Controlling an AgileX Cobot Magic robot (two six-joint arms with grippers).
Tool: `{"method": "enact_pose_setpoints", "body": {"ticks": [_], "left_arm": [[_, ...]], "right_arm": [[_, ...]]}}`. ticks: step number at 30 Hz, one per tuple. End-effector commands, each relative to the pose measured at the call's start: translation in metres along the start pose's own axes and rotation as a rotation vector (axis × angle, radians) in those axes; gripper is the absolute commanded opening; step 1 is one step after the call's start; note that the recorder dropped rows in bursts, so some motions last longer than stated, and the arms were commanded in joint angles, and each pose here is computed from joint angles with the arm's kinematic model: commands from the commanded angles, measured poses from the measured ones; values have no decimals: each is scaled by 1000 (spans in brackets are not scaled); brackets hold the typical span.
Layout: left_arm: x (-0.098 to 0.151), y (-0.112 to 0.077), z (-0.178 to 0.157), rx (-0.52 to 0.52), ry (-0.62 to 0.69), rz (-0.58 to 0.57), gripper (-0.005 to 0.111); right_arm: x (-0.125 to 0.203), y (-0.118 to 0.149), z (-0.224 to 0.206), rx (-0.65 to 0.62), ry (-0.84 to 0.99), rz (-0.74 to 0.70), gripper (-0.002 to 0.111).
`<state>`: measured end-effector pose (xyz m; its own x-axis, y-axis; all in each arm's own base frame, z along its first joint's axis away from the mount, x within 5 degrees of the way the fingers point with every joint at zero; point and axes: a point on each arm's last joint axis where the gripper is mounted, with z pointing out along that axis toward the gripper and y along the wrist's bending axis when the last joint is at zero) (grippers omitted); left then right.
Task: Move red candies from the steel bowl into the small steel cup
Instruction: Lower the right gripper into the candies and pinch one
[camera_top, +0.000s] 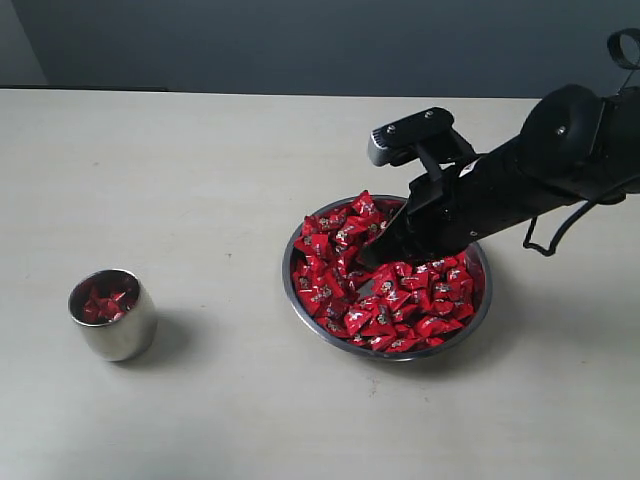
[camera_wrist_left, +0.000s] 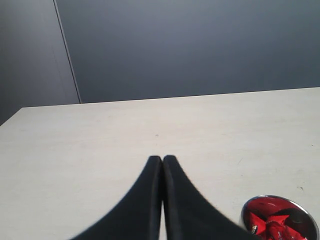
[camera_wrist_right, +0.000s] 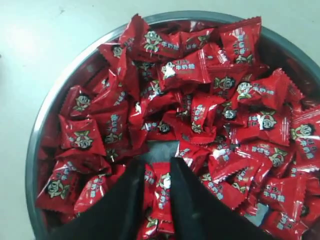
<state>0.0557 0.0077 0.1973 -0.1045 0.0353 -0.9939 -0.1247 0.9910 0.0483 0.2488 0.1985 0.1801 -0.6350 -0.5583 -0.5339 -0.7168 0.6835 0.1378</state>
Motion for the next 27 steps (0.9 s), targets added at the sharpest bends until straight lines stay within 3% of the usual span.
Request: {"method": "enact_pose_setpoints", "body": {"ticks": [1, 3, 4, 5, 9, 18, 27], "left_arm": [[0, 0, 0, -1, -8, 0, 0], [1, 0, 0, -1, -6, 0, 0], [1, 0, 0, -1, -6, 0, 0], [1, 0, 0, -1, -6, 0, 0], [1, 0, 0, -1, -6, 0, 0], [1, 0, 0, -1, -6, 0, 0], [1, 0, 0, -1, -6, 0, 0]], "right_arm": [[-2, -2, -2, 2, 8, 22, 60], [-4, -2, -3, 8, 19, 46, 48], [-2, -3, -2, 15, 38, 13, 36], [-2, -3, -2, 16, 41, 11, 33], [1, -4, 3, 12, 63, 66, 48], [15, -10, 35, 15, 157, 122, 46], [5, -13, 49, 2, 178, 121, 46]]}}
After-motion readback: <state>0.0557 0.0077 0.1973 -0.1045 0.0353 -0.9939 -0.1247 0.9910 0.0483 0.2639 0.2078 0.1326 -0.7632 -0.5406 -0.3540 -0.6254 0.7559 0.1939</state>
